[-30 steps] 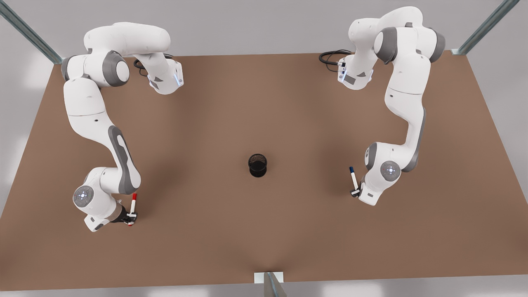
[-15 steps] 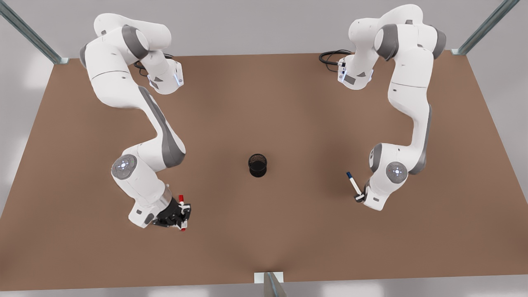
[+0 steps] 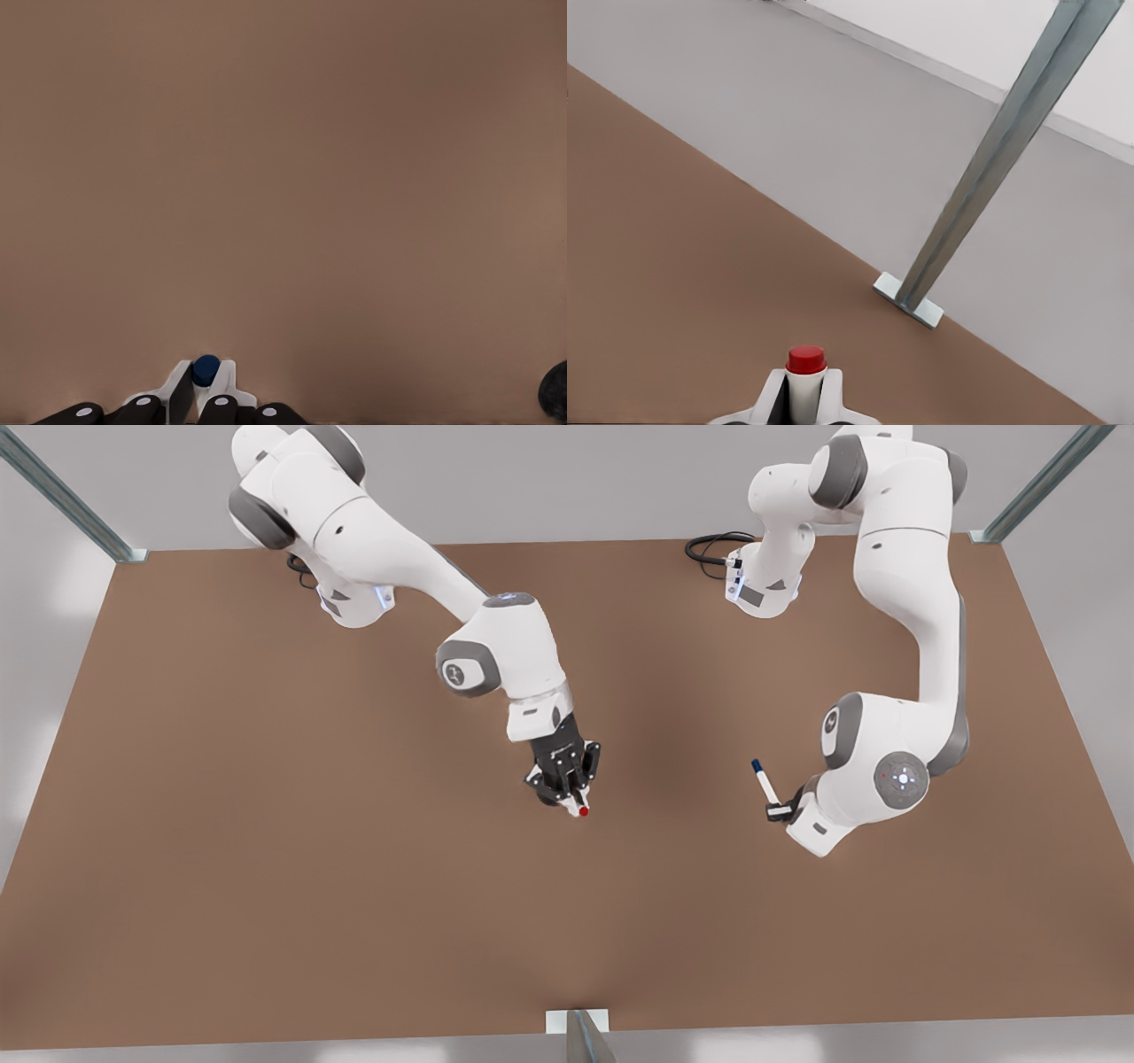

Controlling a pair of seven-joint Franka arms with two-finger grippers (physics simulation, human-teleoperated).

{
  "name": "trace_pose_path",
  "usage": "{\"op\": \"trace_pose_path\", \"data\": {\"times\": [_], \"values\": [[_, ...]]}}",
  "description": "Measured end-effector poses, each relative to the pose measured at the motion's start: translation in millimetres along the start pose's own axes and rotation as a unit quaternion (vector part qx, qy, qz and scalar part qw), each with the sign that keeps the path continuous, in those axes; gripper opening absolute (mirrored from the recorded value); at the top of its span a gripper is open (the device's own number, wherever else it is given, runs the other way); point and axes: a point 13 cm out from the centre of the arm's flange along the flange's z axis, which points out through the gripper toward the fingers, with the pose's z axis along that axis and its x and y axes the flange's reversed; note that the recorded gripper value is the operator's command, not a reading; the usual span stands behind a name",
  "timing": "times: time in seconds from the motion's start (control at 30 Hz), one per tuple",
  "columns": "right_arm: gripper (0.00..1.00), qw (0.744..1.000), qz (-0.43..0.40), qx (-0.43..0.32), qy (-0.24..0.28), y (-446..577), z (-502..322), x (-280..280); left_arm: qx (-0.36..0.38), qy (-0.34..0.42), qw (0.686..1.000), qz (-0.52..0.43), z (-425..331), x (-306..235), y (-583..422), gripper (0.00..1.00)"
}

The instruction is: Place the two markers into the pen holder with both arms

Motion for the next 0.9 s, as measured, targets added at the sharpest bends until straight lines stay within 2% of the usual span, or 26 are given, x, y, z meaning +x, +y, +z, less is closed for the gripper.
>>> {"op": "trace_pose_path", "data": {"times": [0.13, 0.23, 0.47, 0.63, 0.87, 0.9], "values": [[0.21, 0.998, -0.052, 0.038, -0.027, 39.0, -6.1, 34.6, 0.045, 0.011, 0.995, 0.084, -7.2, 7.9, -24.0, 0.21], [0.21, 0.996, -0.049, 0.062, -0.052, 46.8, 0.5, 45.9, 0.059, 0.007, 0.986, 0.156, -10.9, 13.2, -32.7, 0.21], [0.21, 0.99, 0.054, 0.084, -0.095, 50.5, 9.1, 56.4, 0.065, -0.001, 0.953, 0.297, 18.2, 38.0, -22.0, 0.21], [0.21, 0.983, 0.133, 0.091, -0.092, 46.5, 17.8, 85.6, 0.073, -0.022, 0.924, 0.374, 28.7, 42.7, -27.3, 0.21], [0.21, 0.972, 0.19, 0.104, -0.087, 51.2, 33.8, 139.0, 0.071, -0.041, 0.888, 0.452, 37.8, 37.6, -28.7, 0.21], [0.24, 0.972, 0.193, 0.106, -0.087, 51.2, 35.9, 149.2, 0.07, -0.043, 0.884, 0.461, 38.8, 37.1, -28.7, 0.21]]}}
